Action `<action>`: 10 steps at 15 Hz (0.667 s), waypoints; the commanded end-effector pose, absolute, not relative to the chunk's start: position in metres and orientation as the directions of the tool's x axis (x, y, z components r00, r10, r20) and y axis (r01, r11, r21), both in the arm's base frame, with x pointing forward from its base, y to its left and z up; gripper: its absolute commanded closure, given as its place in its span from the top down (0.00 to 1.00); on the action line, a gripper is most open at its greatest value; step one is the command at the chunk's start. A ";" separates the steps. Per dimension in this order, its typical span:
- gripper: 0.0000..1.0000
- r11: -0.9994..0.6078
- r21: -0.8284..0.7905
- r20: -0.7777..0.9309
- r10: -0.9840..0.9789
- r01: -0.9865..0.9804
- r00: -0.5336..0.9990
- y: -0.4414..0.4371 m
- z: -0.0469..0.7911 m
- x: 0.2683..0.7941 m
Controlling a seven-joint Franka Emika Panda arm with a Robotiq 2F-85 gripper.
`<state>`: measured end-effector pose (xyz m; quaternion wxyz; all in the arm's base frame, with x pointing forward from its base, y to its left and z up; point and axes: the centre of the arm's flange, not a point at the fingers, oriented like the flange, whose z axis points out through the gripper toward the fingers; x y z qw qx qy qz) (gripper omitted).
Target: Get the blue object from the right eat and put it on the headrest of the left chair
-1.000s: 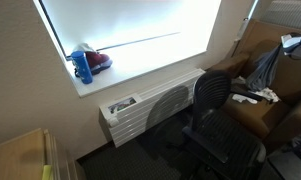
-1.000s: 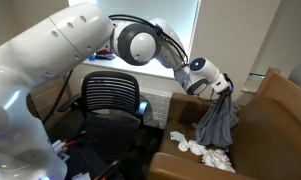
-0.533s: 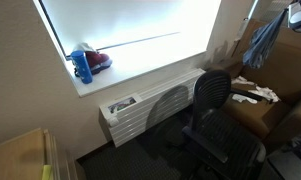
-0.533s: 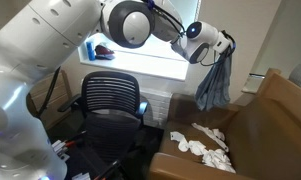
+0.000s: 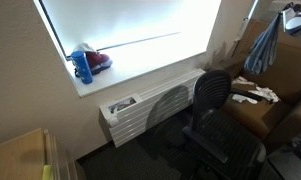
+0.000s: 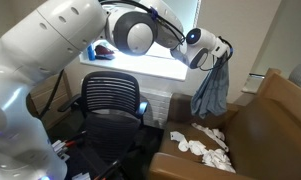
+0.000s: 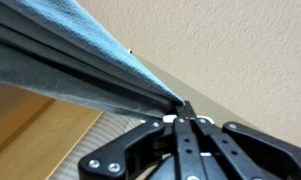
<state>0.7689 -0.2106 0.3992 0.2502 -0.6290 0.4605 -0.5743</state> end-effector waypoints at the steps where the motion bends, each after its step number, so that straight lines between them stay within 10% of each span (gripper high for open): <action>1: 0.00 -0.570 -0.804 0.573 -0.819 -0.170 0.035 -0.185 0.324 0.751; 10: 0.00 -0.616 -0.782 0.618 -0.742 0.098 0.260 -0.114 0.359 0.731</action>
